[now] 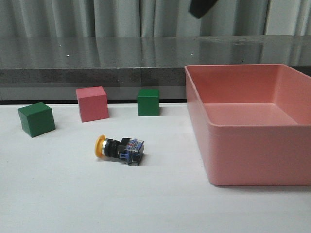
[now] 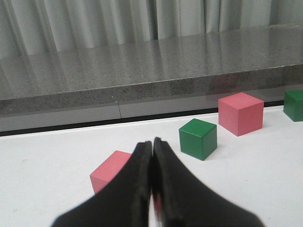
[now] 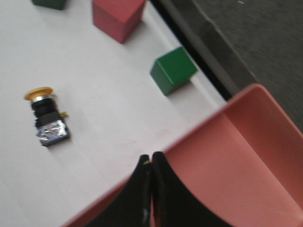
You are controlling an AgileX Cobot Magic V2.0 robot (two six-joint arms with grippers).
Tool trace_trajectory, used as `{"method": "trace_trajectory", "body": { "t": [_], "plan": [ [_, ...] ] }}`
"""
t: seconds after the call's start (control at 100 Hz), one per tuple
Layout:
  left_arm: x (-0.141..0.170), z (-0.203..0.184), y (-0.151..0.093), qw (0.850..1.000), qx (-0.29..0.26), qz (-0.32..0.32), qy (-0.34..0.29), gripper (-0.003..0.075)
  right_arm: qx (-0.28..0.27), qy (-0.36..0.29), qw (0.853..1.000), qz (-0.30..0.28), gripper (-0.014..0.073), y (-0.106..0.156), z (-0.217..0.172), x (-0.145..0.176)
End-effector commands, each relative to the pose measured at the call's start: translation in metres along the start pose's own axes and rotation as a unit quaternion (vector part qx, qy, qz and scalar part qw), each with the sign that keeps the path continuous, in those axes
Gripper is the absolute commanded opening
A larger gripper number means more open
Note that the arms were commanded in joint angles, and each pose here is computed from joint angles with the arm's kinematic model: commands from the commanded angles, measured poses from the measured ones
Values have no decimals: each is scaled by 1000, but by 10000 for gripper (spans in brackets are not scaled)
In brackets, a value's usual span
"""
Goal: Place and stand button with both arms
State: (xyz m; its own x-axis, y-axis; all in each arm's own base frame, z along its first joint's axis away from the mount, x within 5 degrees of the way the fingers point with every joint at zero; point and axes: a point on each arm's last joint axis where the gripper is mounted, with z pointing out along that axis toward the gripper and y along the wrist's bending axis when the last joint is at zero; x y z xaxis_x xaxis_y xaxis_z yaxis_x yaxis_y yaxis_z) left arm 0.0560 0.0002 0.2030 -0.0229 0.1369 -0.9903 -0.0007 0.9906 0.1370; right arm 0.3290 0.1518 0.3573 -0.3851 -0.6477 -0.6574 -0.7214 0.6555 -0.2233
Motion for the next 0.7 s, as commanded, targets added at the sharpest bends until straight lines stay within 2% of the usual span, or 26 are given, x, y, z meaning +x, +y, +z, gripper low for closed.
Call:
{"method": "trace_trajectory", "body": {
  "t": [0.0, 0.19, 0.46, 0.56, 0.69],
  "plan": [
    [7, 0, -1, 1000, -5, -4, -31, -19, 76, -88, 992, 53, -113, -14, -46, 11],
    [7, 0, -1, 1000, -5, -4, -31, -19, 165, -139, 967, 134, -113, -8, -85, 81],
    [7, 0, -1, 1000, -5, -4, -31, -20, 238, -186, 940, 162, -113, 35, -116, 160],
    [7, 0, -1, 1000, -5, -4, -31, -19, 263, -227, 924, 158, -113, 54, -129, 180],
    [7, 0, -1, 1000, -5, -4, -31, -19, 277, -258, 913, 150, -113, 76, -140, 202]
  ]
}}
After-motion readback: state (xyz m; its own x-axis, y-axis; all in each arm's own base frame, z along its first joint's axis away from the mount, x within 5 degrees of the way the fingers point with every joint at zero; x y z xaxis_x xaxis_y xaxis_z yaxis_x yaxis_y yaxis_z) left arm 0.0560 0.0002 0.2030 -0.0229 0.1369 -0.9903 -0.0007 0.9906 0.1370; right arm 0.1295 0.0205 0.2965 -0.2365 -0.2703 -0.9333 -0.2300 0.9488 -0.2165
